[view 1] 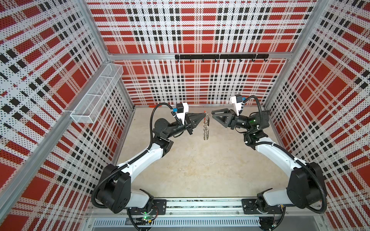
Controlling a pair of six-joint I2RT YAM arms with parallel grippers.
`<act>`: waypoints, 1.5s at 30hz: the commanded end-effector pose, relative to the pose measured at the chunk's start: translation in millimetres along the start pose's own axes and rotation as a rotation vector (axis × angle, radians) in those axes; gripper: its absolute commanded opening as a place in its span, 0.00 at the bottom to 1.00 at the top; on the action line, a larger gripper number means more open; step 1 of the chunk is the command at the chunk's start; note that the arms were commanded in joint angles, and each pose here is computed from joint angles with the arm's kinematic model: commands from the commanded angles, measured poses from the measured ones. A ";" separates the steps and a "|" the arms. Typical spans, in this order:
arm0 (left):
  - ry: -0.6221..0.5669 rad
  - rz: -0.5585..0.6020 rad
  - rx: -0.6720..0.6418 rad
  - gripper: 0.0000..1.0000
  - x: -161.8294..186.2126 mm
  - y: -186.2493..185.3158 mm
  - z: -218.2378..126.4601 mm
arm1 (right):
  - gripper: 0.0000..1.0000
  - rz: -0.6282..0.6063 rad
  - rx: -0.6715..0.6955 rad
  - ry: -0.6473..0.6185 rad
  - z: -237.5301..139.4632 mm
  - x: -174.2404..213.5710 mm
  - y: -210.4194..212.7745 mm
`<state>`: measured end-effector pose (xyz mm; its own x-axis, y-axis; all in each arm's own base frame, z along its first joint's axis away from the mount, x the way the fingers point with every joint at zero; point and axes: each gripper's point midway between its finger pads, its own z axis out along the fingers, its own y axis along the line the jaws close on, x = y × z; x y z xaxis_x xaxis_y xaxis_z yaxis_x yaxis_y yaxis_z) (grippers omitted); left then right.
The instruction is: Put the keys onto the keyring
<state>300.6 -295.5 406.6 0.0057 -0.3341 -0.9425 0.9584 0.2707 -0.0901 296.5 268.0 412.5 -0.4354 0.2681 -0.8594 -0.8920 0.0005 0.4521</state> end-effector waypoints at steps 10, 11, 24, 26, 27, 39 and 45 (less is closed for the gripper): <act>-0.065 0.015 0.032 0.00 -21.1 -10.6 8.4 | 0.31 -0.048 -0.023 0.012 8.3 -6.0 8.9; -0.066 0.015 0.033 0.00 -21.5 -11.0 8.4 | 0.29 -0.049 -0.020 0.012 8.0 -5.9 8.6; -0.078 0.023 0.041 0.00 -25.8 -12.4 8.4 | 0.13 -0.054 0.008 0.023 6.2 -2.4 4.5; -0.081 0.020 0.045 0.00 -25.8 -13.2 7.8 | 0.08 -0.062 0.025 0.026 6.0 -2.4 3.1; -0.085 0.021 0.048 0.00 -26.6 -14.2 7.3 | 0.06 -0.066 0.033 0.026 5.2 -2.5 2.1; -0.199 0.110 0.089 0.00 -37.9 -33.3 -7.1 | 0.00 -0.004 -0.001 0.032 9.3 3.4 -0.8; -0.213 0.132 0.096 0.00 -35.7 -35.3 -9.9 | 0.03 0.036 -0.030 0.054 18.5 12.5 0.1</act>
<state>284.5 -291.5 414.2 0.0638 -0.4246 -0.9031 0.9676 0.2480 -0.0482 291.8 282.8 407.9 -0.4465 0.2261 -0.8657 -0.8903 -0.0156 0.4551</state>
